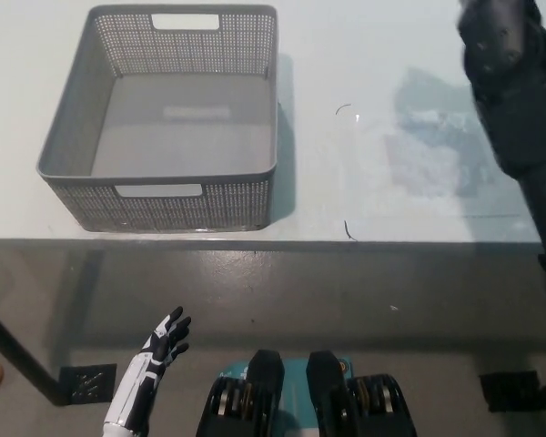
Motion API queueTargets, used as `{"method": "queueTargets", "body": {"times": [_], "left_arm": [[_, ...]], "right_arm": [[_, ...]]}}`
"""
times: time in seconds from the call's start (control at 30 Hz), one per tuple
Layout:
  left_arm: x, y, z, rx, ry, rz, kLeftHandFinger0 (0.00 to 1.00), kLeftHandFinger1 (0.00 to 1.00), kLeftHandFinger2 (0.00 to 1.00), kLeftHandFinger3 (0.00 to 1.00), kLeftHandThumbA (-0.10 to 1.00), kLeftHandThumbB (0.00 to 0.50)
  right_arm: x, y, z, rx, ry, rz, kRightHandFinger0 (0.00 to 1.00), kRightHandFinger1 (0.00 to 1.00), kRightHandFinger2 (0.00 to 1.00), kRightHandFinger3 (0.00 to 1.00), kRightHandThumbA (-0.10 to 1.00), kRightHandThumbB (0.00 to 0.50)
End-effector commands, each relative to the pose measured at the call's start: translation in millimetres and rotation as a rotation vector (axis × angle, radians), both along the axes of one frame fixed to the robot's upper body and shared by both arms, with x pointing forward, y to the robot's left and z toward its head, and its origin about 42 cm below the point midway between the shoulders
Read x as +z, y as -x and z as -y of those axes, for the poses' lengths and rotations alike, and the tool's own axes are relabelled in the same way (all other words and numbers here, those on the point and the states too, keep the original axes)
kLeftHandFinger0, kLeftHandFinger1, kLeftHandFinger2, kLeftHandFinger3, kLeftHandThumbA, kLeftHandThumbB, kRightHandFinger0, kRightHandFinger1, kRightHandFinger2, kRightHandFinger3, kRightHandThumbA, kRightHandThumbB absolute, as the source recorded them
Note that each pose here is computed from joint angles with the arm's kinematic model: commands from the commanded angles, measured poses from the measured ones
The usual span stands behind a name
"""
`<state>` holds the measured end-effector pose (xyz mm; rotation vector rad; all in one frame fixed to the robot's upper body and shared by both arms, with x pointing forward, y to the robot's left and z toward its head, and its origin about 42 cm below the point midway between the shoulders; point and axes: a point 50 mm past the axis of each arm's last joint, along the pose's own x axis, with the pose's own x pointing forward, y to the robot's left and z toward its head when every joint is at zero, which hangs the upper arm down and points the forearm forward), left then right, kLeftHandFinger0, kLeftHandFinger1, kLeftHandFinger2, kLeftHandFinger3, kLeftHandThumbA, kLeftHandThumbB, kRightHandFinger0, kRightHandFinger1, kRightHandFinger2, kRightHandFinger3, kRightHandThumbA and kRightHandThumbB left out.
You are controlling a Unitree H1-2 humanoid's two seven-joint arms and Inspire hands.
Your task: Use the right hand to pick up a webcam and put it into a container on the left side
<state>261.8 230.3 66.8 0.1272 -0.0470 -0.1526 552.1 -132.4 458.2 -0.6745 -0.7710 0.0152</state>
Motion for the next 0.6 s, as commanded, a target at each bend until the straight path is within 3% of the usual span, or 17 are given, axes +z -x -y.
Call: {"method": "queueTargets", "body": {"times": [0.0, 0.13, 0.27, 0.57], "left_arm": [[8, -4, 0, -0.025, -0.033, 0.050, 1.00, 1.00, 1.00, 1.00, 1.00, 0.173], [6, -5, 2, -0.028, -0.032, 0.036, 1.00, 1.00, 1.00, 1.00, 1.00, 0.188], [9, -7, 4, -0.029, -0.046, 0.043, 1.00, 1.00, 1.00, 1.00, 1.00, 0.184], [12, -13, 4, -0.042, -0.072, 0.063, 1.00, 1.00, 1.00, 1.00, 1.00, 0.177]], "right_arm": [[57, 21, -57, 0.103, -0.001, 0.080, 0.00, 0.33, 0.75, 0.86, -0.10, 0.172], [58, 31, -106, 0.151, 0.011, 0.087, 0.00, 0.25, 0.68, 0.80, -0.10, 0.191], [52, 37, -139, 0.196, 0.022, 0.061, 0.00, 0.31, 0.76, 0.86, -0.10, 0.164], [20, 34, -193, 0.238, 0.045, -0.054, 0.00, 0.22, 0.65, 0.80, -0.10, 0.167]]}}
